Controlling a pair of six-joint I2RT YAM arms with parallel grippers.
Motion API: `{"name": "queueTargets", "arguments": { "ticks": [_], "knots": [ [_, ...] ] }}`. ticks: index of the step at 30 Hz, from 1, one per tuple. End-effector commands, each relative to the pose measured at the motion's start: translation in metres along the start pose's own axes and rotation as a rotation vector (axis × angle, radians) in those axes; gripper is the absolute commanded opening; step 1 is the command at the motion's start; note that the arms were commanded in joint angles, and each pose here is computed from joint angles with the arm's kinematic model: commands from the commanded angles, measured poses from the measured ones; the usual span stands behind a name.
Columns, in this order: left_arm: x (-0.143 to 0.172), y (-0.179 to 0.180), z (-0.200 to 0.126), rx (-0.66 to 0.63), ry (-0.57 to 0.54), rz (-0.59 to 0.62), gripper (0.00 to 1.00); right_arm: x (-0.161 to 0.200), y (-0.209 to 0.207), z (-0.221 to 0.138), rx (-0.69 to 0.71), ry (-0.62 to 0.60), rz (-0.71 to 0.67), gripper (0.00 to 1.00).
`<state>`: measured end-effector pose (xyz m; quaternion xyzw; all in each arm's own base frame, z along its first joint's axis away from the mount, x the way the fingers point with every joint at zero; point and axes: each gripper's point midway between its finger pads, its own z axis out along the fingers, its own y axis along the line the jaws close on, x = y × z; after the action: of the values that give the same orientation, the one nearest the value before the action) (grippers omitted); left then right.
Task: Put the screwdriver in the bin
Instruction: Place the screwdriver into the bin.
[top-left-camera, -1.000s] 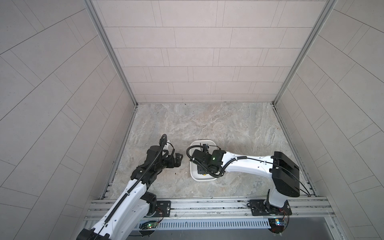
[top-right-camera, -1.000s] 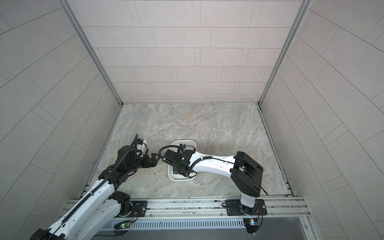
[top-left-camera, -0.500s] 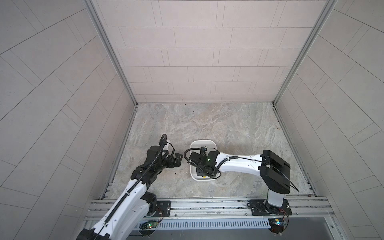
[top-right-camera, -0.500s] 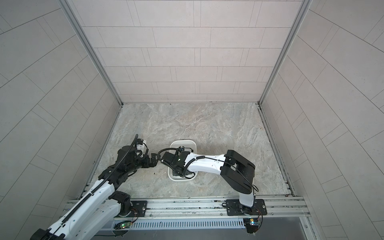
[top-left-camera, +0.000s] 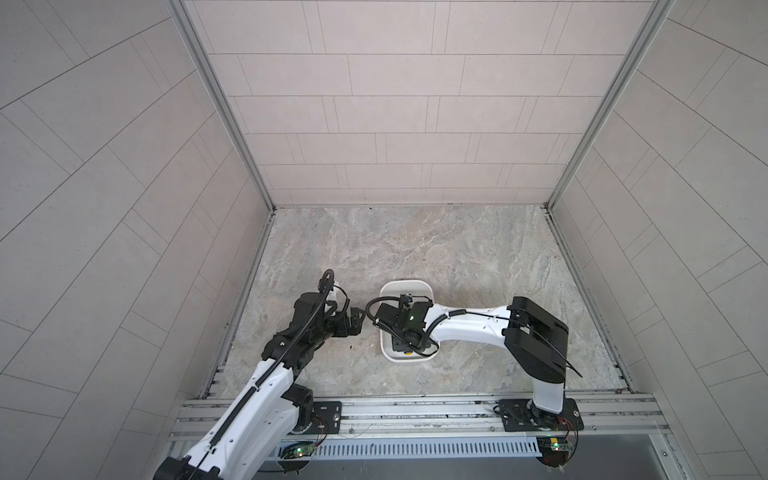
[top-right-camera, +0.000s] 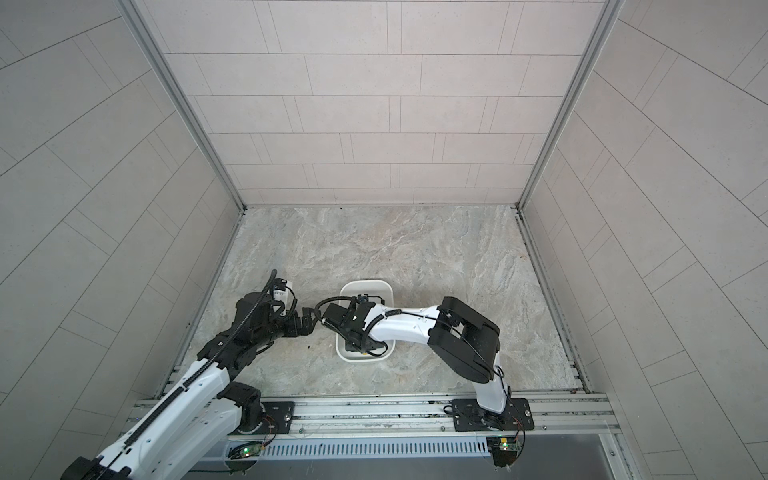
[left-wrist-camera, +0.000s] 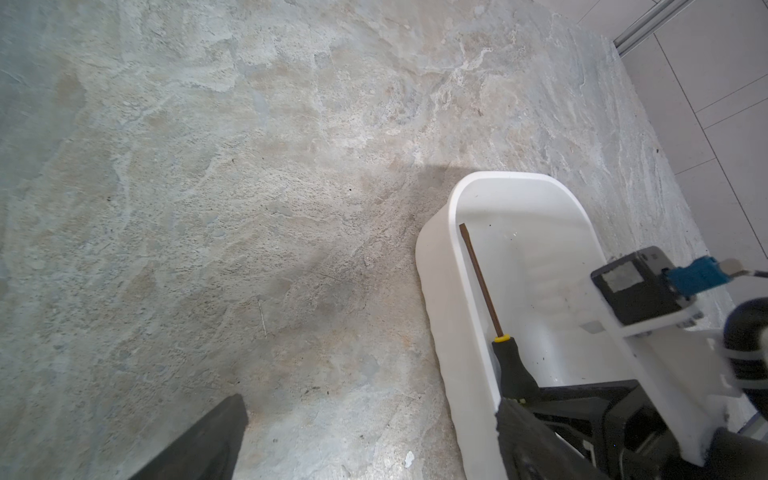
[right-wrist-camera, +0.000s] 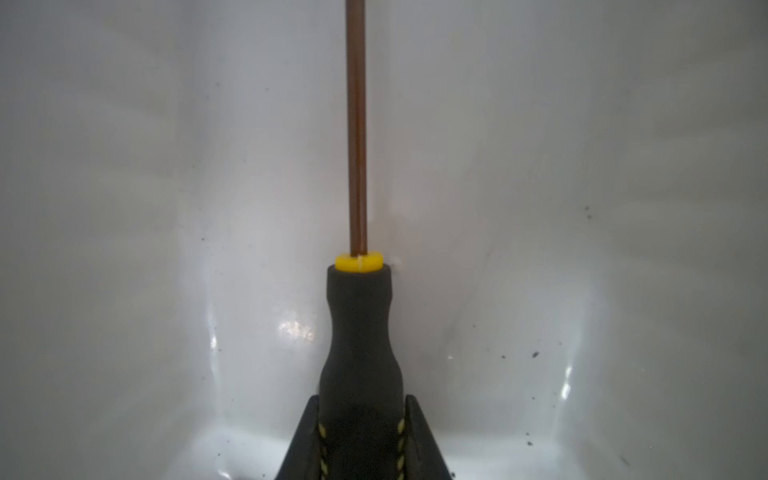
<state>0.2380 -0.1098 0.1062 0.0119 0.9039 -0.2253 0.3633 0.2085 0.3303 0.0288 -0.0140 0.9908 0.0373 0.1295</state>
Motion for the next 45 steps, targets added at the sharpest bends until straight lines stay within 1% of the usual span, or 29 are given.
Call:
{"name": "queueTargets", "arguments": {
  "ticks": [1, 5, 8, 11, 16, 22, 28, 31, 35, 38, 40, 43, 45],
  "knots": [
    [0.0, 0.001, 0.0, -0.004, -0.013, 0.014, 1.0, 0.0, -0.004, 0.004, 0.035, 0.006, -0.001, 0.21],
    [0.0, 0.001, -0.001, -0.002, -0.013, 0.014, 1.0, 0.0, -0.004, 0.005, 0.04, 0.01, -0.006, 0.29],
    [0.0, 0.001, -0.001, 0.0, -0.013, 0.015, 1.0, 0.001, -0.004, 0.005, 0.041, 0.014, -0.008, 0.37],
    [0.0, 0.001, 0.0, -0.001, -0.011, 0.014, 1.0, 0.0, -0.004, 0.004, 0.043, 0.017, -0.009, 0.42],
    [0.001, 0.001, 0.0, -0.001, -0.01, 0.014, 1.0, -0.002, -0.005, -0.004, 0.049, 0.015, -0.024, 0.46],
    [0.001, 0.001, 0.0, -0.001, -0.009, 0.015, 1.0, -0.008, -0.006, -0.027, 0.065, 0.027, -0.077, 0.48],
    [0.0, 0.002, 0.0, -0.011, -0.01, 0.014, 1.0, -0.015, -0.002, -0.058, 0.032, 0.047, -0.142, 0.49],
    [-0.001, 0.003, 0.0, -0.017, -0.009, 0.015, 1.0, -0.022, -0.009, -0.078, 0.033, 0.05, -0.183, 0.49],
    [-0.004, 0.006, -0.001, -0.039, -0.014, 0.011, 1.0, -0.036, -0.02, -0.106, 0.019, 0.031, -0.287, 0.49],
    [-0.012, 0.009, -0.004, -0.076, -0.028, 0.023, 1.0, -0.054, -0.039, -0.128, -0.026, -0.029, -0.306, 0.49],
    [-0.02, 0.014, -0.008, -0.116, -0.054, 0.027, 1.0, -0.074, -0.06, -0.143, -0.058, -0.115, -0.272, 0.48],
    [-0.038, 0.024, -0.019, -0.199, -0.13, 0.02, 1.0, -0.113, -0.111, -0.167, -0.063, -0.321, -0.182, 0.48],
    [-0.054, 0.03, -0.028, -0.246, -0.207, 0.018, 1.0, -0.138, -0.16, -0.187, -0.033, -0.488, -0.067, 0.49]
  ]
}}
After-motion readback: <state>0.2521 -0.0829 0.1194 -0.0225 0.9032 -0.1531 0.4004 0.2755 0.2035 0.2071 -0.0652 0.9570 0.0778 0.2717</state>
